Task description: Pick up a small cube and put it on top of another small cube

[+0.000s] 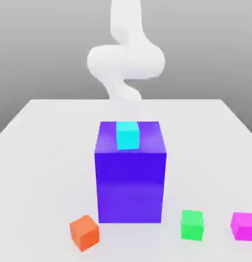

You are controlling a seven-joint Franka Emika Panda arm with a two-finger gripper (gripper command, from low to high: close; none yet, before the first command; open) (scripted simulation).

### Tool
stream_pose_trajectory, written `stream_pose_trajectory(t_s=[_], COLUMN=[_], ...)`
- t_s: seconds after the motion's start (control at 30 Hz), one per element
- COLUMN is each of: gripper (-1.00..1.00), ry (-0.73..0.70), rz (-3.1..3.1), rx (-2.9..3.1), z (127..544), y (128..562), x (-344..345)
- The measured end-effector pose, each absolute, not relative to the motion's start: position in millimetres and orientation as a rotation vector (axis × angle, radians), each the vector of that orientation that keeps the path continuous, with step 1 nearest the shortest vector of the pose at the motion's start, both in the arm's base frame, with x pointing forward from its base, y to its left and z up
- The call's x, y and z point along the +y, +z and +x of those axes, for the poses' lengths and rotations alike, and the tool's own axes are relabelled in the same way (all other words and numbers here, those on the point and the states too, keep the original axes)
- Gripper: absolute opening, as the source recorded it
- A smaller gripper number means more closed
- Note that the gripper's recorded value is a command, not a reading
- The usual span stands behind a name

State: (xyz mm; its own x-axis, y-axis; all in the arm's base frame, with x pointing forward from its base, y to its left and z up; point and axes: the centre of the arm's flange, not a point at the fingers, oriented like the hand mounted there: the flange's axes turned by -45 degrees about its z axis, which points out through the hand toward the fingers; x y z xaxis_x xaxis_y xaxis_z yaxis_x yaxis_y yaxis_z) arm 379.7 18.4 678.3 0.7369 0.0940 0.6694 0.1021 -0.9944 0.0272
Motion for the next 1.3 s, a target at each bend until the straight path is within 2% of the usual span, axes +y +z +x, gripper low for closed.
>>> stream_pose_trajectory(t_s=[0.23, 0.47, 0.67, 0.9, 1.07, 1.1, 1.3], gripper=[0.0, 0.0, 0.0, 0.0, 0.0, -1.0, -1.0], ry=[-0.843, -0.567, -0.327, -0.044, -0.002, -0.001, 0.002], rz=[-2.921, -2.816, -2.624, -2.354, -2.302, -2.301, -2.301], rx=[-0.698, -1.211, -1.658, -2.076, -2.138, -2.139, -2.139], z=[451, 478, 462, 421, 412, 412, 411], y=[571, 450, 340, 212, 140, 131, 127], x=[89, 170, 245, 289, 295, 295, 295])
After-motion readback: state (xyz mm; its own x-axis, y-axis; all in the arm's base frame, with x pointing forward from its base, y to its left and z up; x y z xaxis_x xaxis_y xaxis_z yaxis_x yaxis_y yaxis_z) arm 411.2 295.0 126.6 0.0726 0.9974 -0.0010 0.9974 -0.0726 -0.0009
